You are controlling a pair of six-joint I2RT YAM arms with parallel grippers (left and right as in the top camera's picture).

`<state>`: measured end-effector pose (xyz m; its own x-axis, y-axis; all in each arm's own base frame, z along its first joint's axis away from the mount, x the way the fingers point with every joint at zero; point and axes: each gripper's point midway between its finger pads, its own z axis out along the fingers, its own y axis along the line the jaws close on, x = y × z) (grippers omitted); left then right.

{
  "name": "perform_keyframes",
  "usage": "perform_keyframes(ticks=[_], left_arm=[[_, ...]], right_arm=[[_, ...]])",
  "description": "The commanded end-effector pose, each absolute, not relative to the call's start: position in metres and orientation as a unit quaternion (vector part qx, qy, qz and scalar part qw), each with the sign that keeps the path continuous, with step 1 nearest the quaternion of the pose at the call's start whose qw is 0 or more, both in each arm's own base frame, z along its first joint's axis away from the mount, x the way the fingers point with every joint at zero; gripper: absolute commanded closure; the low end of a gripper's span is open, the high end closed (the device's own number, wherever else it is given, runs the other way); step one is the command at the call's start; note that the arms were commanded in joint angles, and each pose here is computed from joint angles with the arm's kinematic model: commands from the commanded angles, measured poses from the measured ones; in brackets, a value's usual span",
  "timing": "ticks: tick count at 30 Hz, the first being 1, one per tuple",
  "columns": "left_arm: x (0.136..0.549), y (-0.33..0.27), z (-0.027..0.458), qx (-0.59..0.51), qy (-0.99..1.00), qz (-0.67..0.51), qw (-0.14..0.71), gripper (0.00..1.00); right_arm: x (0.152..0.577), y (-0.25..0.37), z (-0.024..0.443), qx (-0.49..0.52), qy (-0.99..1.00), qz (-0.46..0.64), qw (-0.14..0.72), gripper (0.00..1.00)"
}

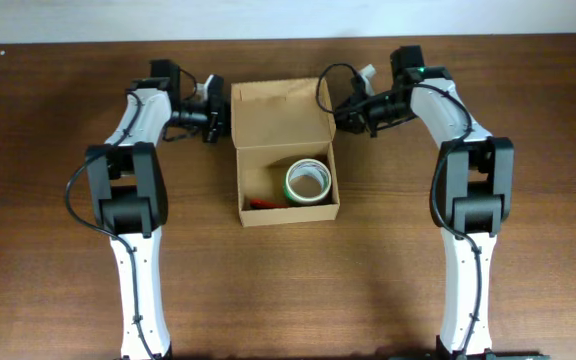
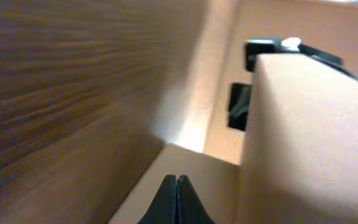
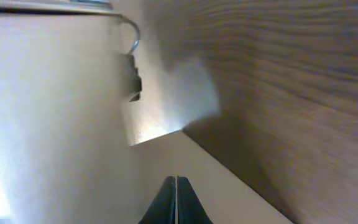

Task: Pack container

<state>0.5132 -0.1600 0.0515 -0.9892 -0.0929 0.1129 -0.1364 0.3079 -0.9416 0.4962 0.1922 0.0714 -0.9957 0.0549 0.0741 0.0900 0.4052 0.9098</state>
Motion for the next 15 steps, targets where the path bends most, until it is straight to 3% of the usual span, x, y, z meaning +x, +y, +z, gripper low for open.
perform_keyframes(ticks=[1, 8, 15], left_arm=[[0.513, -0.169, 0.073, 0.068, -0.765, 0.64, 0.037, 0.99], [0.52, -0.176, 0.099, 0.014, -0.766, 0.643, -0.009, 0.98], [0.52, -0.181, 0.152, -0.045, -0.787, 0.611, -0.079, 0.98]], right_arm=[[0.495, 0.208, 0.08, -0.031, -0.815, -0.578, 0.027, 0.96], [0.498, 0.209, 0.084, -0.027, -0.814, -0.58, 0.018, 0.96], [0.502, 0.215, 0.121, 0.018, -0.782, -0.623, -0.012, 0.96]])
